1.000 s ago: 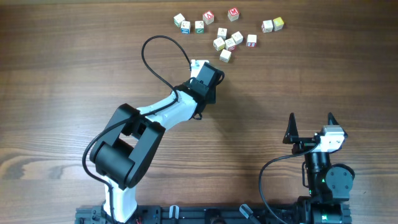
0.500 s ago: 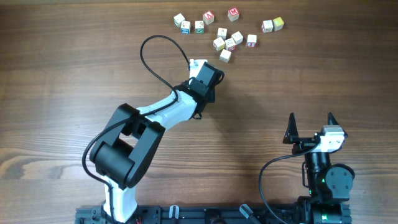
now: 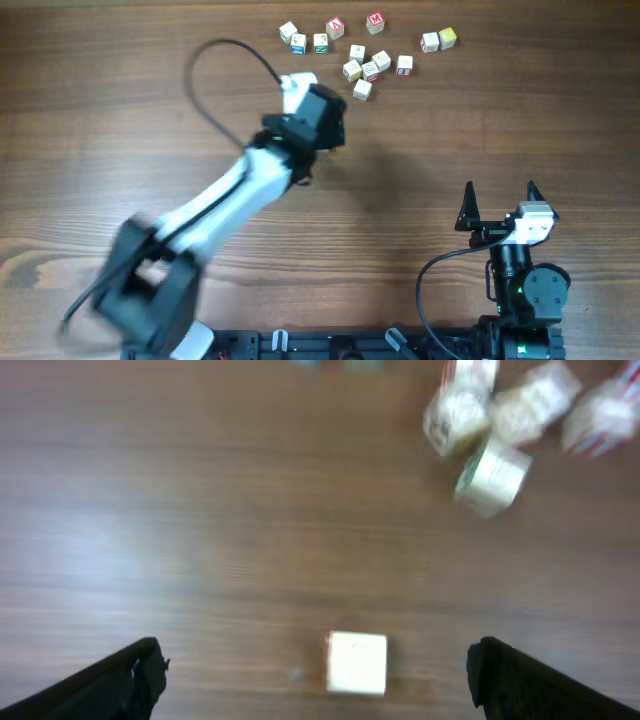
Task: Form a tower
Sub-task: 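Place the 8 block in open space and retract left arm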
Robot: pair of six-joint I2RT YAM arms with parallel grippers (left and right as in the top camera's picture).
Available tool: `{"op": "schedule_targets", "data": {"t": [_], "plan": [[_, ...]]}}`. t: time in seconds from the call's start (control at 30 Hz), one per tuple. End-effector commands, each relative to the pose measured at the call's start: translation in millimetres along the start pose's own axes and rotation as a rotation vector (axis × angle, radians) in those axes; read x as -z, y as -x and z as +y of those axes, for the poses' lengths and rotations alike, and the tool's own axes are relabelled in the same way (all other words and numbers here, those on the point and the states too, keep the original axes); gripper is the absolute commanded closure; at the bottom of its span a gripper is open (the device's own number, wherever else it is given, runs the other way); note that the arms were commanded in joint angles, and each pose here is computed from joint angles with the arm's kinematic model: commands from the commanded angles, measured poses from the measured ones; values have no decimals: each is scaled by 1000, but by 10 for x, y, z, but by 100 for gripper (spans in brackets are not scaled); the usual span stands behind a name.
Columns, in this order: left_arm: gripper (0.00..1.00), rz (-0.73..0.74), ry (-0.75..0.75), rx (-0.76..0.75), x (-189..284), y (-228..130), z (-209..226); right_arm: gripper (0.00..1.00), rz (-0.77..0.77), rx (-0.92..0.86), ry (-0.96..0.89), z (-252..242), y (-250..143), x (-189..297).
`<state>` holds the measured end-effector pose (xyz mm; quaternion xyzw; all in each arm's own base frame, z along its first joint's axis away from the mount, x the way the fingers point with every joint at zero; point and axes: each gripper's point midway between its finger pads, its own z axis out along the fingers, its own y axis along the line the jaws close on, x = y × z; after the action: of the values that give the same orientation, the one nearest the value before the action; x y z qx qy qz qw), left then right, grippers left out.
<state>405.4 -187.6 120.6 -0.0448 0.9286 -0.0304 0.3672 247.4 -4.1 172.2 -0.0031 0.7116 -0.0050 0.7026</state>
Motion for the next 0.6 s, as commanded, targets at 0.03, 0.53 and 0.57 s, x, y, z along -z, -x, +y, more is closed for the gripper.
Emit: {"op": "schedule_targets", "data": {"t": [0.03,0.53,0.57], "plan": [[0,-97,66,69,798,447,588,0,-2,-12,21,40,5,0],[0,68,229,153,2271,-369,1768,0,-3,56,-9,-11,7,-1],[0,77,234,150,2281,-396,1781,0,-3,55,6,13,7,-1]]}}
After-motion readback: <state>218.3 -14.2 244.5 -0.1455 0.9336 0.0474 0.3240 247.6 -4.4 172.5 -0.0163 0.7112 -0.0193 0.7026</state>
